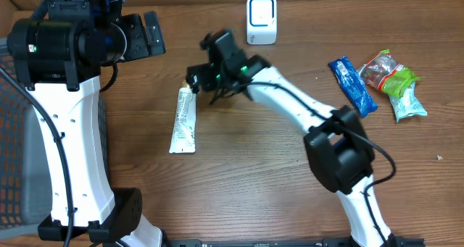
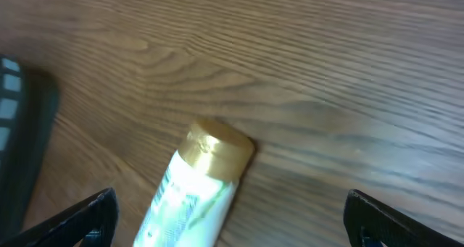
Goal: Scan the item barcode
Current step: 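Move the right gripper to the white tube and grasp its cap end, then lift the white tube and swing it toward the scanner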
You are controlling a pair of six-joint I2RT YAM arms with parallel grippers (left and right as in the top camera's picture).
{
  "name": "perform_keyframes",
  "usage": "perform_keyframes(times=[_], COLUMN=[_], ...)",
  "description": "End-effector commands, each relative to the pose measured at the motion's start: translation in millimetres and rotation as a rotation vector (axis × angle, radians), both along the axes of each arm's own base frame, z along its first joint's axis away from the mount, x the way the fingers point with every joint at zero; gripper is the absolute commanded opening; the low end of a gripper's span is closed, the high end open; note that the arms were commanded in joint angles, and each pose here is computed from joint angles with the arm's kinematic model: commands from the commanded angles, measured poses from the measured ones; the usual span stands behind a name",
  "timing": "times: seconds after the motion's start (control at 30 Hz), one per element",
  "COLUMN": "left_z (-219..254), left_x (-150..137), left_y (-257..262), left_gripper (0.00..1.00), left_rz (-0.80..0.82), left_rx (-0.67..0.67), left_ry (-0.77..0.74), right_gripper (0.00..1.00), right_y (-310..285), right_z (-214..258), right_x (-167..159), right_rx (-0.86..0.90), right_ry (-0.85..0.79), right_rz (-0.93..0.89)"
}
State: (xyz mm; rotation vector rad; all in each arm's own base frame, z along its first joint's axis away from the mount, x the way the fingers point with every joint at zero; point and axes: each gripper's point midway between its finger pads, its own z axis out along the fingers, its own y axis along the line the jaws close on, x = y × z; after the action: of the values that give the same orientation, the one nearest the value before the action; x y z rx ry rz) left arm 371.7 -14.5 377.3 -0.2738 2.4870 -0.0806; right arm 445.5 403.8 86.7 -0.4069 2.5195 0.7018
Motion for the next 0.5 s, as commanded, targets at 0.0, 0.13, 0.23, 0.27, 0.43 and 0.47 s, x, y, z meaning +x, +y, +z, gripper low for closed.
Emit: perform_keyframes(times=[0.0, 0.13, 0.23, 0.27, 0.43, 0.47], left_z=[0, 0, 0, 0, 0, 0], left_x=[1, 1, 1, 1, 1, 0], left_y=[1, 1, 1, 1, 1, 1], left_gripper=[1.0, 1.0, 1.0, 1.0, 1.0, 1.0], left_rz=[0.016, 0.016, 0.016, 0.016, 0.016, 0.016], left_rx=[-0.001, -0.001, -0.001, -0.001, -0.001, 0.0], left_ry=[-0.003, -0.003, -0.003, -0.003, -0.003, -0.003], right_gripper=[0.99, 1.0, 1.0, 1.0, 0.96, 0.92], right_y=[7, 26, 40, 43, 46, 45], right_z=[-21, -34, -42, -44, -61, -66], right_x=[0, -14, -24, -26, -33, -33], right_rx=[-0.029, -0.013, 0.009, 0.01, 0.003, 0.002], right_ry=[-0.006, 0.011, 0.024, 0.029, 0.066, 0.086], right_rz=[-0.041, 0.009, 0.05, 0.057, 0.047, 0.03])
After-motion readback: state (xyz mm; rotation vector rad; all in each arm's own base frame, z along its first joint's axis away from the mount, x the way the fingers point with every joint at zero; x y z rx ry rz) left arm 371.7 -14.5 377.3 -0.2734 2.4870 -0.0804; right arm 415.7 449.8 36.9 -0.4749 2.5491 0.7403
